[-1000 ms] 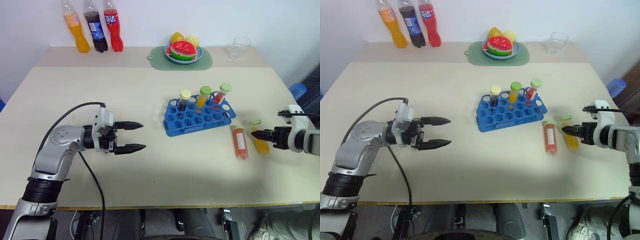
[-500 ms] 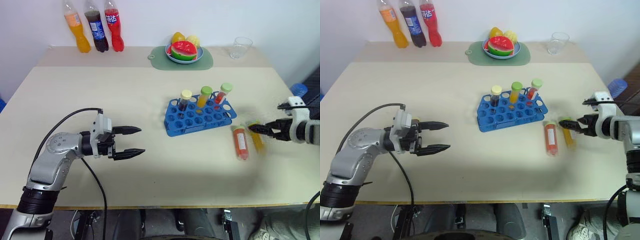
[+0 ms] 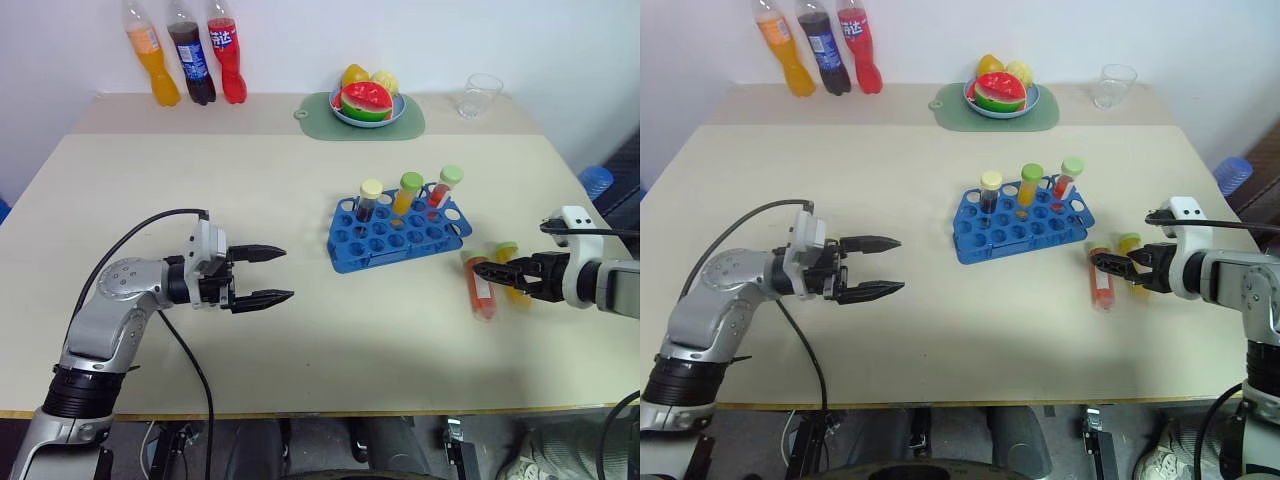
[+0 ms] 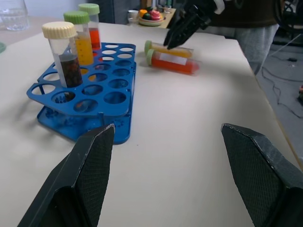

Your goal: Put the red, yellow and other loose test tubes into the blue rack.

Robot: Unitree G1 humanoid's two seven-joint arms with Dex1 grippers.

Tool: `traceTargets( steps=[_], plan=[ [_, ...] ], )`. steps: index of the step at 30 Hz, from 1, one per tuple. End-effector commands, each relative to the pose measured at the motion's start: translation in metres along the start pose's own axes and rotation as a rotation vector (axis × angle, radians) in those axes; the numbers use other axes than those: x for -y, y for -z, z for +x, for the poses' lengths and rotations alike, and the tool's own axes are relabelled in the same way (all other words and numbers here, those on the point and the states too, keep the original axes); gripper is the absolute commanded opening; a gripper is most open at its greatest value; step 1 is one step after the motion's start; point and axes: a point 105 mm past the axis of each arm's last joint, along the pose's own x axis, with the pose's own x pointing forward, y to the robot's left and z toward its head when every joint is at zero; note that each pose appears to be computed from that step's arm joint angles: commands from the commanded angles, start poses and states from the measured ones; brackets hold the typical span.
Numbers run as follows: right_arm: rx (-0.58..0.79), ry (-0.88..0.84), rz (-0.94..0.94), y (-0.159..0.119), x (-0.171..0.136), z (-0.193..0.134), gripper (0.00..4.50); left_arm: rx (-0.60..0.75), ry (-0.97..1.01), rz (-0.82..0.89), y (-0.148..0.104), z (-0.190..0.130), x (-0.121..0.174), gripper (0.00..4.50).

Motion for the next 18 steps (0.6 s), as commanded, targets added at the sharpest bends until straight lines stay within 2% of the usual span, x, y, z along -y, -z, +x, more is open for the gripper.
traceTargets(
  steps=[1, 11, 14, 18],
  plan=[
    [0.031, 0.007, -0.009, -0.007, -0.003, 0.0, 4.45, 0.016, 0.016, 0.038, -0.007, 0.002, 0.001, 3.71],
    [-0.062, 0.022, -0.044, 0.009, -0.003, 0.037, 4.45, 0.012, 0.005, 0.029, -0.006, 0.0, 0.006, 3.71],
    [-0.084, 0.037, -0.081, 0.014, 0.0, 0.042, 3.65, 0.011, 0.002, 0.026, -0.007, -0.002, 0.007, 3.71],
    [-0.101, 0.05, -0.171, 0.015, 0.0, 0.039, 1.59, 0.006, -0.009, 0.018, -0.006, -0.004, 0.009, 3.71]
  ],
)
